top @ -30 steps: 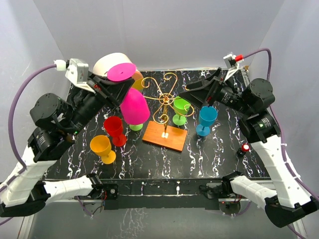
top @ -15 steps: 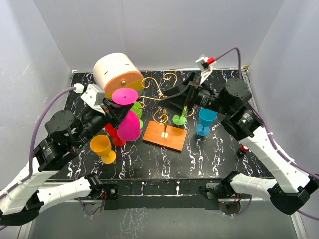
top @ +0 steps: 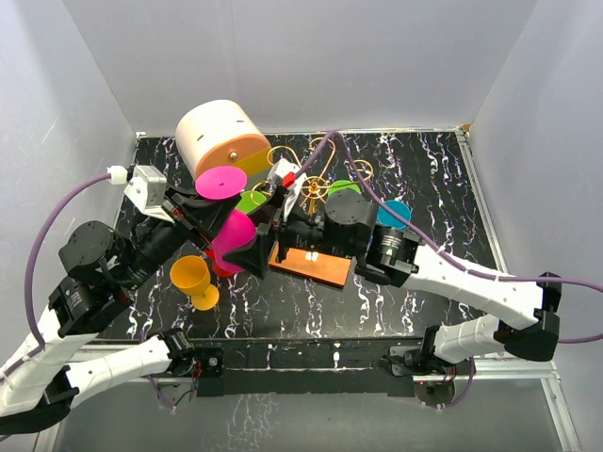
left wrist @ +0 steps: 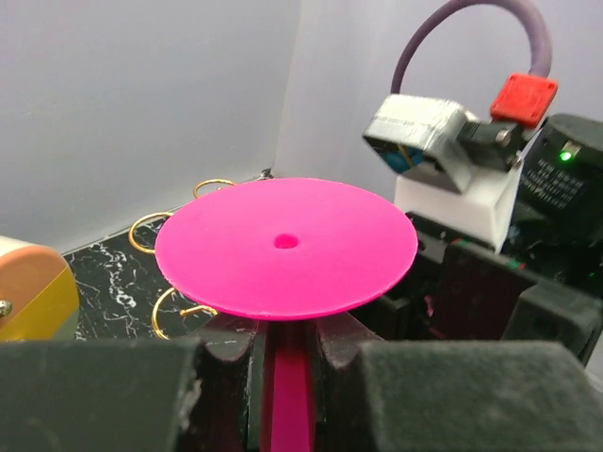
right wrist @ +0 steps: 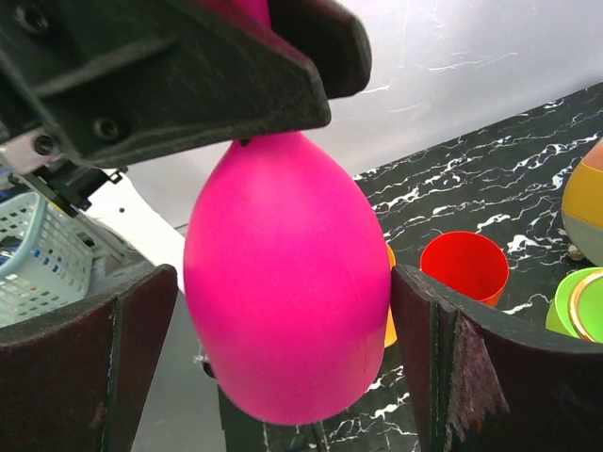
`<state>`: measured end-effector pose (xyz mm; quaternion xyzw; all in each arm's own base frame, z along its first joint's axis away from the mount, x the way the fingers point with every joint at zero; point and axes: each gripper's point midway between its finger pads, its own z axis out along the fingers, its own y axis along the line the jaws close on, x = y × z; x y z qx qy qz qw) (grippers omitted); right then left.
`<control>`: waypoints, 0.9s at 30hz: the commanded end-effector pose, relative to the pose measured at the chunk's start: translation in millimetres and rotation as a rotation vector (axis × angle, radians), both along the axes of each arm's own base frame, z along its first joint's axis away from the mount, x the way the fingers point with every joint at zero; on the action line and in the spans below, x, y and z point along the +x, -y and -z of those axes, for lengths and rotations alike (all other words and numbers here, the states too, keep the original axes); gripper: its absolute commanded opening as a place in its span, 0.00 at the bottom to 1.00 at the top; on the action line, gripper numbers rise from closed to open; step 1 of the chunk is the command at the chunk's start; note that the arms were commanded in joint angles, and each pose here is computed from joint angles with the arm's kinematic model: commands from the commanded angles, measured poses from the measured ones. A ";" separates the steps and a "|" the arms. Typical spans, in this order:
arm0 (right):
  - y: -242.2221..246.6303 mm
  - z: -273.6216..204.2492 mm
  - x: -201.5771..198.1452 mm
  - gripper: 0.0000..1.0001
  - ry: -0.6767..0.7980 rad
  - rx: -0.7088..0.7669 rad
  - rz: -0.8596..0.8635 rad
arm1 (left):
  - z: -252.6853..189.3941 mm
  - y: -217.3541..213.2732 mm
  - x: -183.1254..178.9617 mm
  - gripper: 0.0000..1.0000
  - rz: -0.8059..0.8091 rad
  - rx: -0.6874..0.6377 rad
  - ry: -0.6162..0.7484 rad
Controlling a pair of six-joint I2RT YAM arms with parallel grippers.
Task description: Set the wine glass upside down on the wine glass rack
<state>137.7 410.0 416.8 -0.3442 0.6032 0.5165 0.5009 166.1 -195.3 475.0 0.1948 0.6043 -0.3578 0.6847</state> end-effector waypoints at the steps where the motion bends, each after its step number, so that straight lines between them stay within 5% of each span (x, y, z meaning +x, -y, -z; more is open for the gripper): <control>1: -5.0 -43.4 -0.7 0.94 0.112 0.118 0.030 | -13.3 -0.2 -6.1 0.00 0.028 -0.074 0.007; 20: 36.9 -57.6 2.4 0.95 0.052 0.201 0.159 | -10.2 -22.1 -7.7 0.00 -0.037 -0.051 0.045; 27: 49.0 -87.6 -11.8 0.86 -0.255 0.327 0.127 | 4.5 -17.1 -11.4 0.00 -0.004 0.016 0.117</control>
